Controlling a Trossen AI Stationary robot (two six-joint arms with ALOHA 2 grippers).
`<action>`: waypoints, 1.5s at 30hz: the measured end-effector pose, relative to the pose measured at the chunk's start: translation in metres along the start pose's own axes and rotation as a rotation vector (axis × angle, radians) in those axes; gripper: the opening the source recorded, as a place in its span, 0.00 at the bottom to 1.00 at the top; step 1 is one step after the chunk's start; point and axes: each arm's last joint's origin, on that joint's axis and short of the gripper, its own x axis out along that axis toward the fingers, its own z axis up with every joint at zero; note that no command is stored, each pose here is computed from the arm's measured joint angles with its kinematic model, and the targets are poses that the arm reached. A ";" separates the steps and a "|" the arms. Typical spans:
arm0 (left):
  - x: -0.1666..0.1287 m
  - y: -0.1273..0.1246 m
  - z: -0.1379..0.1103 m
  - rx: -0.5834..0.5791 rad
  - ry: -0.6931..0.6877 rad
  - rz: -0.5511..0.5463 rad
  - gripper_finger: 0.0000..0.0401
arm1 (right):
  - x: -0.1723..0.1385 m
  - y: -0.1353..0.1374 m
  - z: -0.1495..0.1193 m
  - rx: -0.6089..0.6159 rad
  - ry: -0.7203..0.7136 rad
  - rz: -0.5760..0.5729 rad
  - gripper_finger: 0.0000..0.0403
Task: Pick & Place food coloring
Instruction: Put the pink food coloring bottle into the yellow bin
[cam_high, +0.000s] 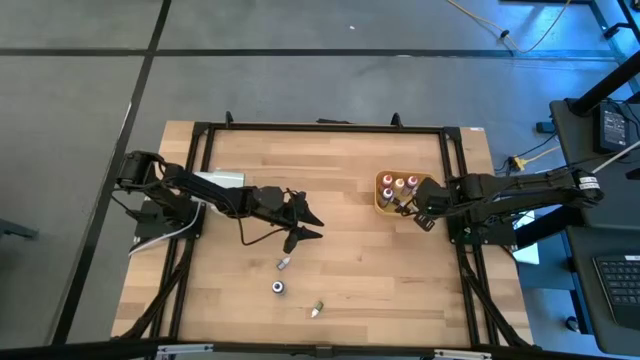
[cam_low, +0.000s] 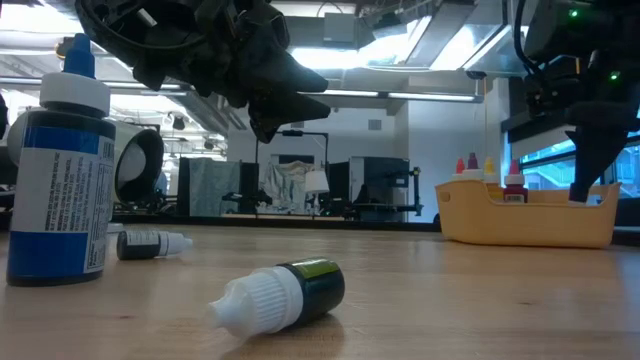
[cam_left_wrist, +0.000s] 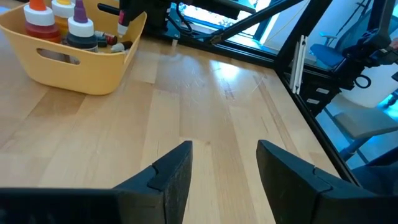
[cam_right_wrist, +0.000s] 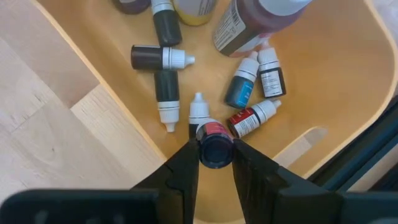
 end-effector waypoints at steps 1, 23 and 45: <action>0.000 0.000 0.000 0.000 0.000 0.000 0.44 | 0.000 0.000 0.000 0.000 0.000 0.000 0.24; 0.000 0.000 0.000 0.000 -0.001 0.001 0.43 | 0.000 0.002 0.002 0.007 -0.023 0.020 0.24; 0.001 -0.012 -0.013 -0.017 0.110 -0.042 0.43 | 0.000 0.002 0.003 0.010 -0.034 0.018 0.29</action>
